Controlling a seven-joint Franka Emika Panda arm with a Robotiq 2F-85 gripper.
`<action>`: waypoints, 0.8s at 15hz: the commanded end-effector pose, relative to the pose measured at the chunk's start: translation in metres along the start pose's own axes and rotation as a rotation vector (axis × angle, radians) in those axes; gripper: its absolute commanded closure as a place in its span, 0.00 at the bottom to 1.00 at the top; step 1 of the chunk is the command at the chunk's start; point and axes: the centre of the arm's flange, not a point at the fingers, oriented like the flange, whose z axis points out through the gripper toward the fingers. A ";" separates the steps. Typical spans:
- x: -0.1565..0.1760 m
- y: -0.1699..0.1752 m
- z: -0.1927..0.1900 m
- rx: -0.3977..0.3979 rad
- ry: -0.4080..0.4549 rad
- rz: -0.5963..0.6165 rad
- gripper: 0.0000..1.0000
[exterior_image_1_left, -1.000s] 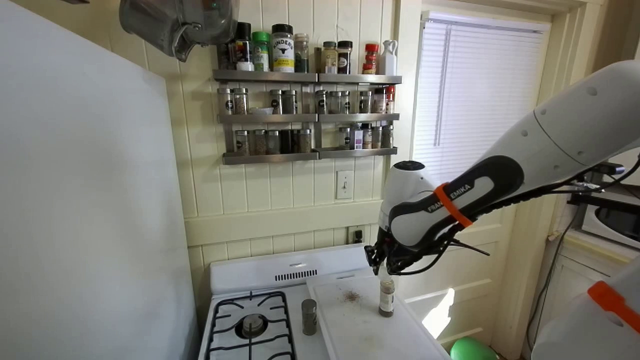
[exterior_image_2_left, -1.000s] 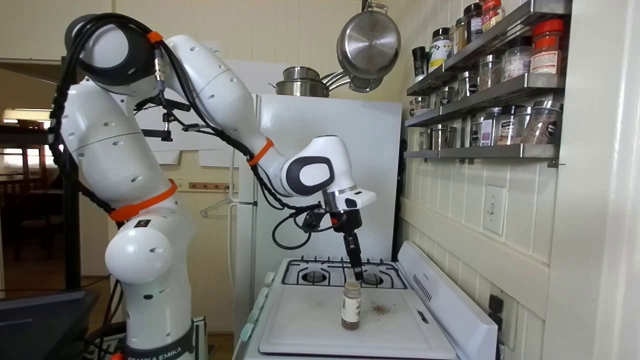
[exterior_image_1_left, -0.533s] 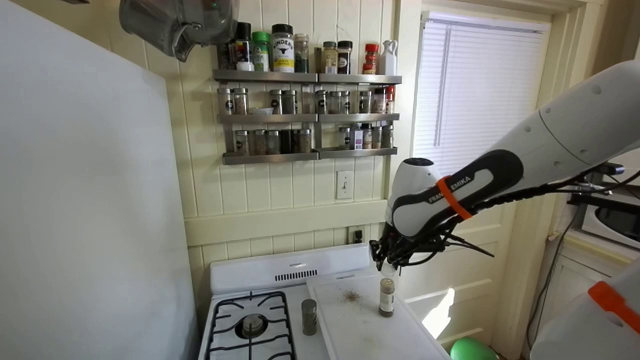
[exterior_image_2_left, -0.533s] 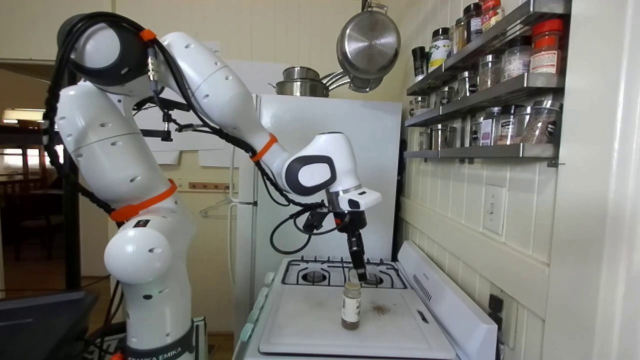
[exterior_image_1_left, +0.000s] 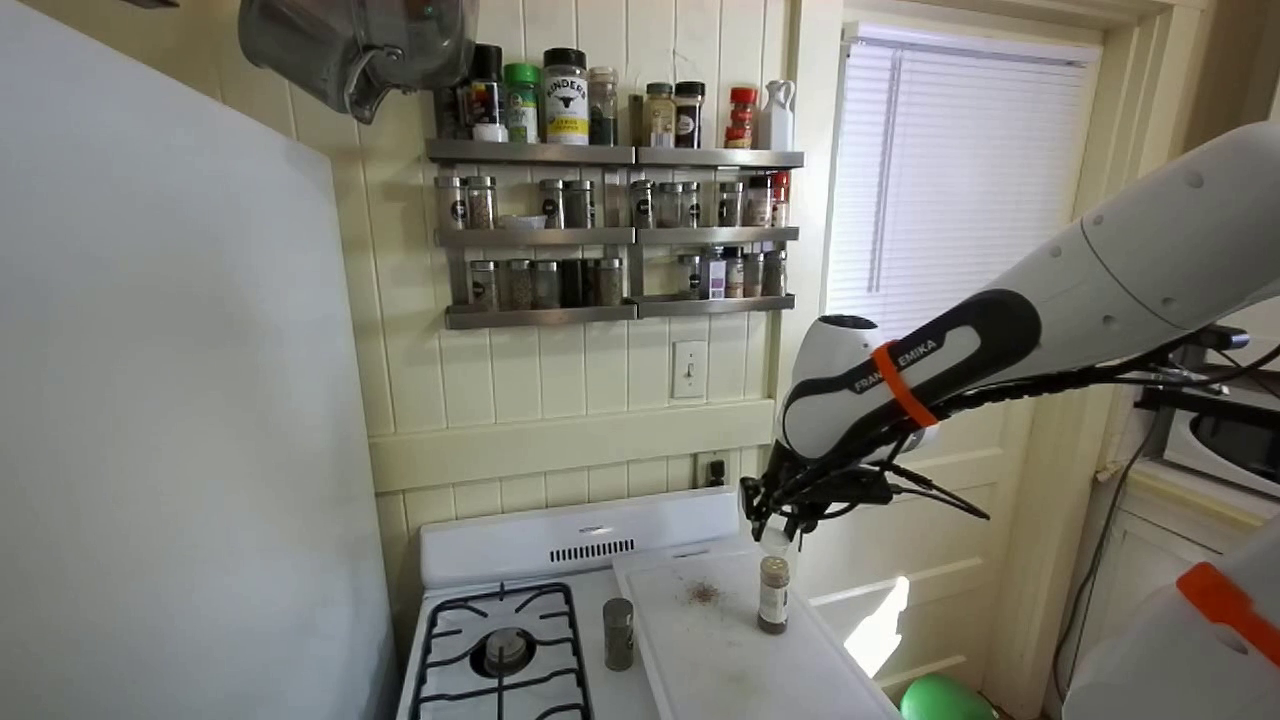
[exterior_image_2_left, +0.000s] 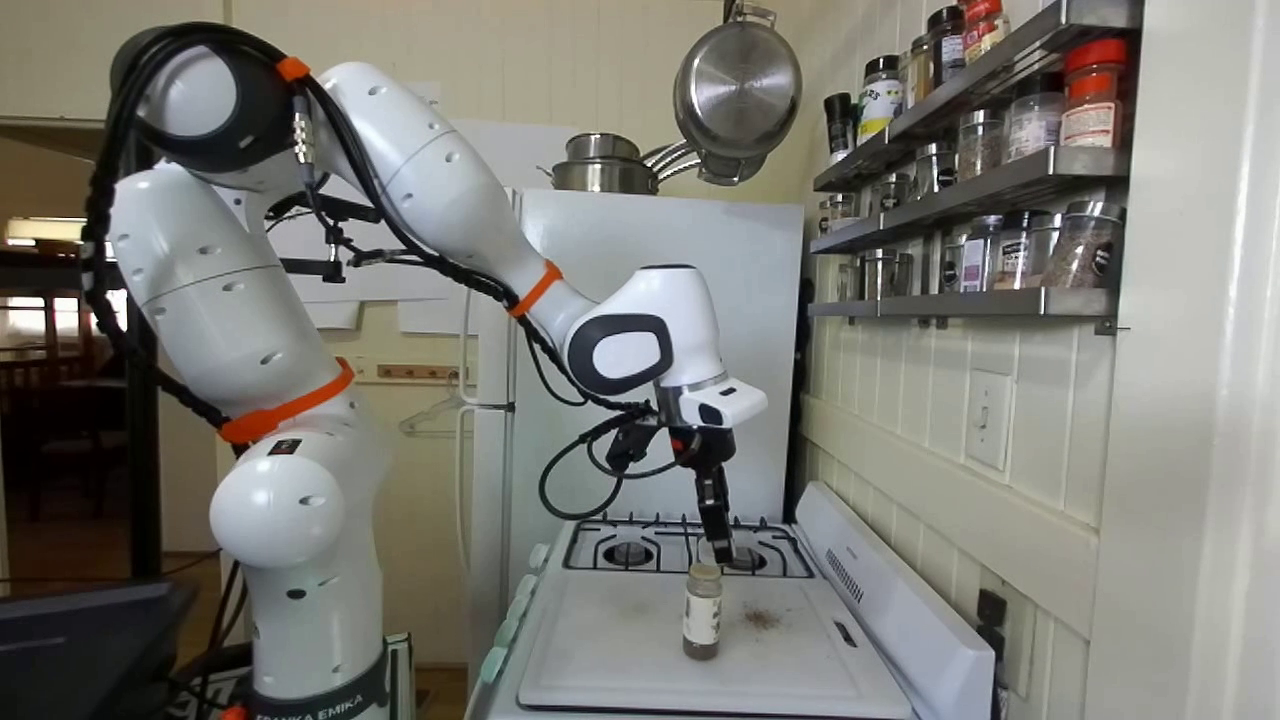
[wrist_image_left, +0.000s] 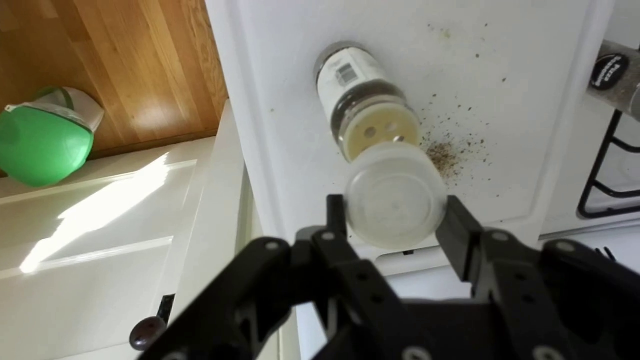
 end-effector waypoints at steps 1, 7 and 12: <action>-0.011 0.005 0.002 0.018 -0.029 0.001 0.76; -0.008 0.003 0.008 0.009 -0.059 -0.014 0.76; -0.007 0.002 0.013 0.007 -0.073 -0.025 0.76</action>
